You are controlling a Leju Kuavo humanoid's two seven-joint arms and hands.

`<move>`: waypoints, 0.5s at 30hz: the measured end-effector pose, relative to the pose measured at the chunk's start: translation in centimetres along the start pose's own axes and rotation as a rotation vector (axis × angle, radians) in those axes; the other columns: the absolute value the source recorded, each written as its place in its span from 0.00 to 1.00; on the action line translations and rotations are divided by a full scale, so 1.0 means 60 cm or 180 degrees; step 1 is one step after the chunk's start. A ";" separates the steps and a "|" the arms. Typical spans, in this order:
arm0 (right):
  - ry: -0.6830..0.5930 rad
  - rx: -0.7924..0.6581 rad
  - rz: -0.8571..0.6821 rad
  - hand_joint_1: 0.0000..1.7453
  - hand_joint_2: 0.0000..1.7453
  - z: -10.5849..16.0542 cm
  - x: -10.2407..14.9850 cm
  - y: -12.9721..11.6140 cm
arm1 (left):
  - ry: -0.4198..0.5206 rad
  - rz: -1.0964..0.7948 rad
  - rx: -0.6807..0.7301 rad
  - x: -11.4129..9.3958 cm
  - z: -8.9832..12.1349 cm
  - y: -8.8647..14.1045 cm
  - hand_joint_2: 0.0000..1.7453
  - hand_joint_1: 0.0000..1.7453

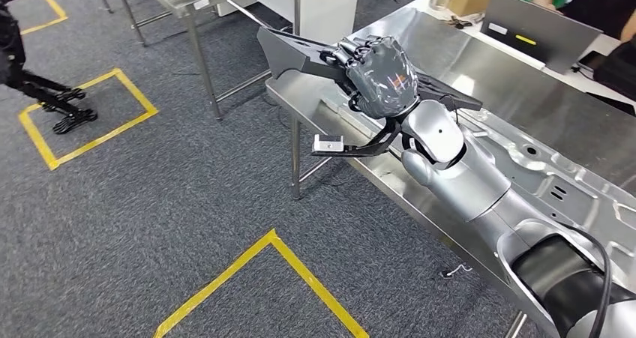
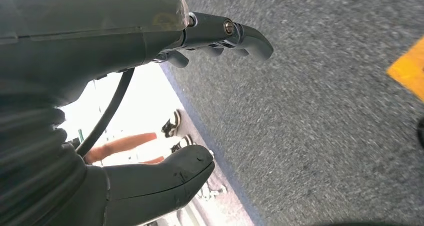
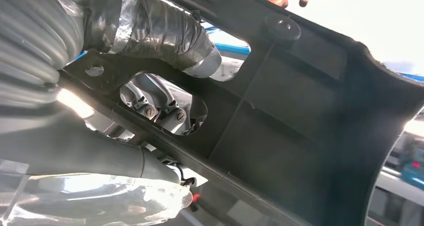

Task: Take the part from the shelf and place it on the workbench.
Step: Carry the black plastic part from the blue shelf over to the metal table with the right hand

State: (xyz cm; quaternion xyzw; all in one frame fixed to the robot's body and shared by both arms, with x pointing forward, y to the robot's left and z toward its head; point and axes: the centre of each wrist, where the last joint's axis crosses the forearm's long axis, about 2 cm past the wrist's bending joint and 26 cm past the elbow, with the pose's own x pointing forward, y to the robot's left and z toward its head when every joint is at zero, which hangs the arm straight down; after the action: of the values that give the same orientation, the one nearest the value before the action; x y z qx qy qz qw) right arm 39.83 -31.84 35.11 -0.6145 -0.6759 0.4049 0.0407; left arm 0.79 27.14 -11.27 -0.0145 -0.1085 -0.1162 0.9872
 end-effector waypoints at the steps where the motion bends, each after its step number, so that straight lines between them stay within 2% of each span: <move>1: 0.0000 0.0001 0.0000 1.00 1.00 -0.001 0.000 0.000 | -0.0001 -0.0001 -0.0002 0.000 0.000 -0.001 1.00 0.00; 15: -0.0003 0.0092 0.0005 1.00 1.00 -0.008 0.010 0.004 | -0.0013 -0.0033 0.0010 0.001 0.000 0.001 1.00 0.00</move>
State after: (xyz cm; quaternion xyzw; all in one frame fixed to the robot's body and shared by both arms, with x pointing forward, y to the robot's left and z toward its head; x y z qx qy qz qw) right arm 40.13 -31.12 35.03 -0.6141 -0.6695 0.4150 0.0489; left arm 0.83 27.19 -11.27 -0.0126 -0.1107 -0.1210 0.9864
